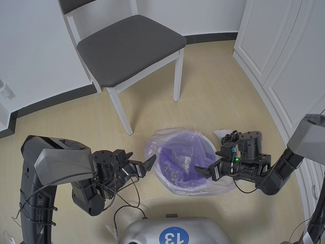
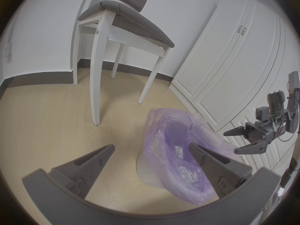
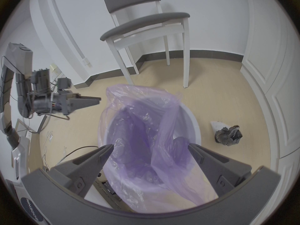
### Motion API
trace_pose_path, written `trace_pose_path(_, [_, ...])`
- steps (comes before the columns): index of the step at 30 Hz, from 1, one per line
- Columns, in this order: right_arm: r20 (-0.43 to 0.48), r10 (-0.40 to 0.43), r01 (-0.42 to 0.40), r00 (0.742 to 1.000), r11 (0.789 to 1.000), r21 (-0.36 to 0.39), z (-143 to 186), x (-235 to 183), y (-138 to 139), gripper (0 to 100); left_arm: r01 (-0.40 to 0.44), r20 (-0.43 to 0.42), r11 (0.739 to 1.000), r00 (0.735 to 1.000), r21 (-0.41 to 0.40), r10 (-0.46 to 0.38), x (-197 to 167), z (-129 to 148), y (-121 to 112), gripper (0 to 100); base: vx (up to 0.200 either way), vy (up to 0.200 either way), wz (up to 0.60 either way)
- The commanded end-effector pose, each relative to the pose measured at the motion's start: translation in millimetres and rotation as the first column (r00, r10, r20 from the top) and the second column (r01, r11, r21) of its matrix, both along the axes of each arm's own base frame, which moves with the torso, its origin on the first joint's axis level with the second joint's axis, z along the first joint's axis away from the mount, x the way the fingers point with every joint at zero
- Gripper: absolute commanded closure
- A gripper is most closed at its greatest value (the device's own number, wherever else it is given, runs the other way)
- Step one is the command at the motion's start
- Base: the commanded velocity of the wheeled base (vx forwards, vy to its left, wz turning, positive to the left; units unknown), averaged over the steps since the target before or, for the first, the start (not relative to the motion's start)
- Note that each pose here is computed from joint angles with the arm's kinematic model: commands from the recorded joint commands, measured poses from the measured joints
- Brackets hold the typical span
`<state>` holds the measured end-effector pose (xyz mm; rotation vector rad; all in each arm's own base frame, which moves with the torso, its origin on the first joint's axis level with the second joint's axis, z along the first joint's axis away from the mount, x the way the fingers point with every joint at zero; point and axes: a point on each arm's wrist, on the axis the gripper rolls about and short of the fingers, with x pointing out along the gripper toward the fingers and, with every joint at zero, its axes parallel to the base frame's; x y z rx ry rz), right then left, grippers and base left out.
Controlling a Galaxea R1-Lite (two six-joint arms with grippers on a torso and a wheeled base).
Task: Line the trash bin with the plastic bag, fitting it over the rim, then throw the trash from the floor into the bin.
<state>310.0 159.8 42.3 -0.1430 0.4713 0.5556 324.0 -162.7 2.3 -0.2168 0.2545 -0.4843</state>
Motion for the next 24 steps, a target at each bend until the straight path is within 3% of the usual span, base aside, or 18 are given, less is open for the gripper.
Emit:
trace_pose_path(1, [-0.040,-0.035,0.036,0.999,0.999,0.004,-21.1,11.9,8.7,0,0.015,0.046,0.999,0.999,-0.029,-0.014,-9.0,21.1,-2.6,0,0.000,0.000,0.00])
trace_pose_path(8, [-0.027,-0.068,0.069,0.997,0.997,0.042,-17.2,20.9,9.3,0,0.039,0.052,0.999,0.998,-0.034,-0.038,-20.0,30.5,-6.5,0,0.000,0.000,0.00])
trace_pose_path(9, [-0.027,-0.070,0.071,0.997,0.997,0.042,-17.5,21.5,9.0,100,0.039,0.050,0.999,0.998,-0.034,-0.037,-20.5,30.3,-6.8,0,0.000,0.000,0.00])
trace_pose_path(24, [0.034,-0.127,0.123,0.991,0.988,0.088,-5.4,33.5,-8.2,100,0.017,0.005,1.000,1.000,-0.025,-0.017,-29.7,23.0,-7.9,0,0.000,0.000,0.00])
